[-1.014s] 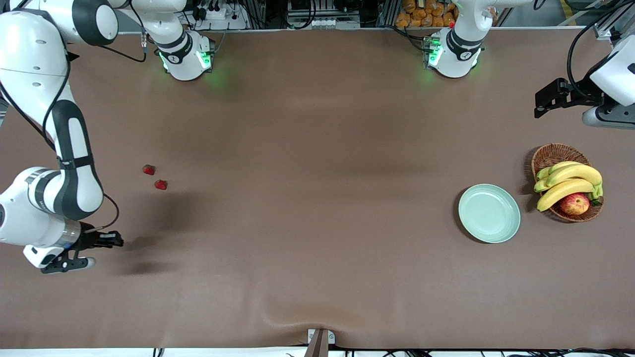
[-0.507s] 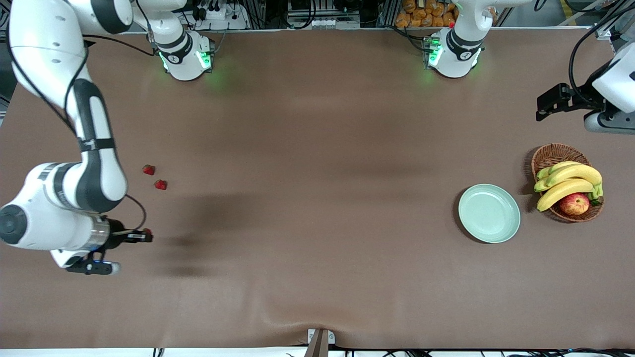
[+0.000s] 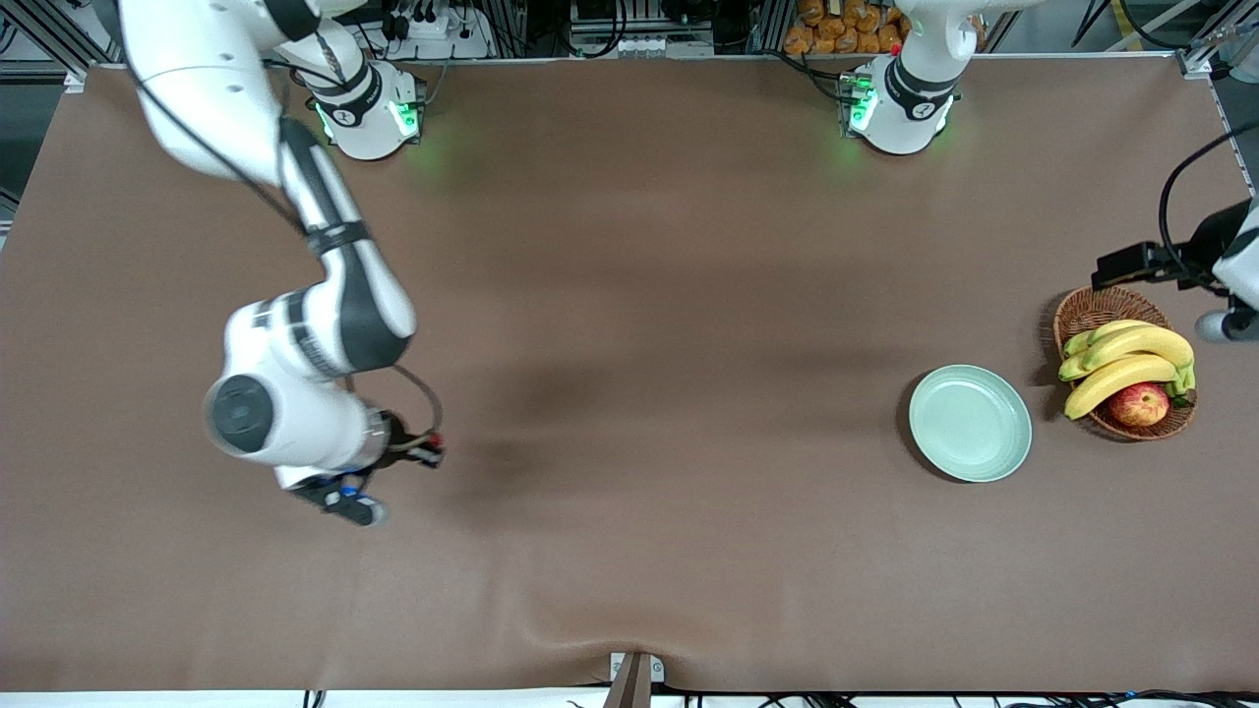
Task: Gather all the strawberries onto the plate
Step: 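Carry the strawberry to mid-table and release it with the right gripper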
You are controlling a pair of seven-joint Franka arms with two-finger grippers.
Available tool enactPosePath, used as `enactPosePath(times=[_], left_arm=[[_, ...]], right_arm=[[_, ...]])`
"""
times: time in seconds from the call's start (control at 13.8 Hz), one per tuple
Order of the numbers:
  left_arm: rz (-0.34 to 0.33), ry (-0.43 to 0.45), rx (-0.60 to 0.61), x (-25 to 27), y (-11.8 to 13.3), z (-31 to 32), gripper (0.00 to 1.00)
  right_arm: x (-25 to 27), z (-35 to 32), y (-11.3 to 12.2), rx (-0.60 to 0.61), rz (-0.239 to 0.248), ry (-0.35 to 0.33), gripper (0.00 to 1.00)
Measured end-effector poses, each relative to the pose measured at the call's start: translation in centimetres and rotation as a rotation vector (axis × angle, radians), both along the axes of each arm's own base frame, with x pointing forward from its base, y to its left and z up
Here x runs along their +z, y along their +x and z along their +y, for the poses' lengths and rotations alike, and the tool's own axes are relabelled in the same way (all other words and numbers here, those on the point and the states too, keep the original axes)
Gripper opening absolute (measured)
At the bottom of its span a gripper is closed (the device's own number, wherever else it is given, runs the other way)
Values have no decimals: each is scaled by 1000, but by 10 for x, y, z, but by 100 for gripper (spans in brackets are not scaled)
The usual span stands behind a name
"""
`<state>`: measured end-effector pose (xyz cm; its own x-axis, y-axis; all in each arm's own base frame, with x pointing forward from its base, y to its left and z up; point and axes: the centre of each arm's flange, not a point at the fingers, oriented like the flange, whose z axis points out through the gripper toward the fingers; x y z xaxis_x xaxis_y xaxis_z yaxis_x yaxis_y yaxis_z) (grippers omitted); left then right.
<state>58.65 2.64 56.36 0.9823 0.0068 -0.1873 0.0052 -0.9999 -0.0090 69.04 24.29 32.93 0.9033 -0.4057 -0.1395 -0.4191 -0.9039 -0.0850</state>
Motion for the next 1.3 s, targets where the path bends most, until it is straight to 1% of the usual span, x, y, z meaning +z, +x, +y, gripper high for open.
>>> enactPosePath(times=[0.14, 0.29, 0.43, 0.58, 0.72, 0.94, 1.16, 1.3], left_arm=[[10, -17, 35, -7, 4, -14, 100], [18, -14, 65, -15, 8, -37, 100], [1, -22, 87, -21, 14, -62, 100], [-16, -42, 149, -25, 20, -79, 100], [-17, -73, 209, -37, 27, -88, 100], [4, -71, 256, -66, 35, -108, 100], [3, -62, 279, -91, 33, -131, 100], [-1, -60, 284, -103, 30, -142, 100]], right_arm=[[2, 51, -18, -68, 4, -7, 32], [1, 96, -39, -118, 15, -16, 32], [-5, 134, -59, -151, 33, -22, 32], [-16, 171, -80, -176, 51, 1, 32], [-36, 202, -101, -190, 64, 7, 32], [-81, 233, -119, -242, 35, 22, 32], [-124, 252, -131, -288, 3, 43, 32], [-141, 264, -143, -306, 5, 39, 33]])
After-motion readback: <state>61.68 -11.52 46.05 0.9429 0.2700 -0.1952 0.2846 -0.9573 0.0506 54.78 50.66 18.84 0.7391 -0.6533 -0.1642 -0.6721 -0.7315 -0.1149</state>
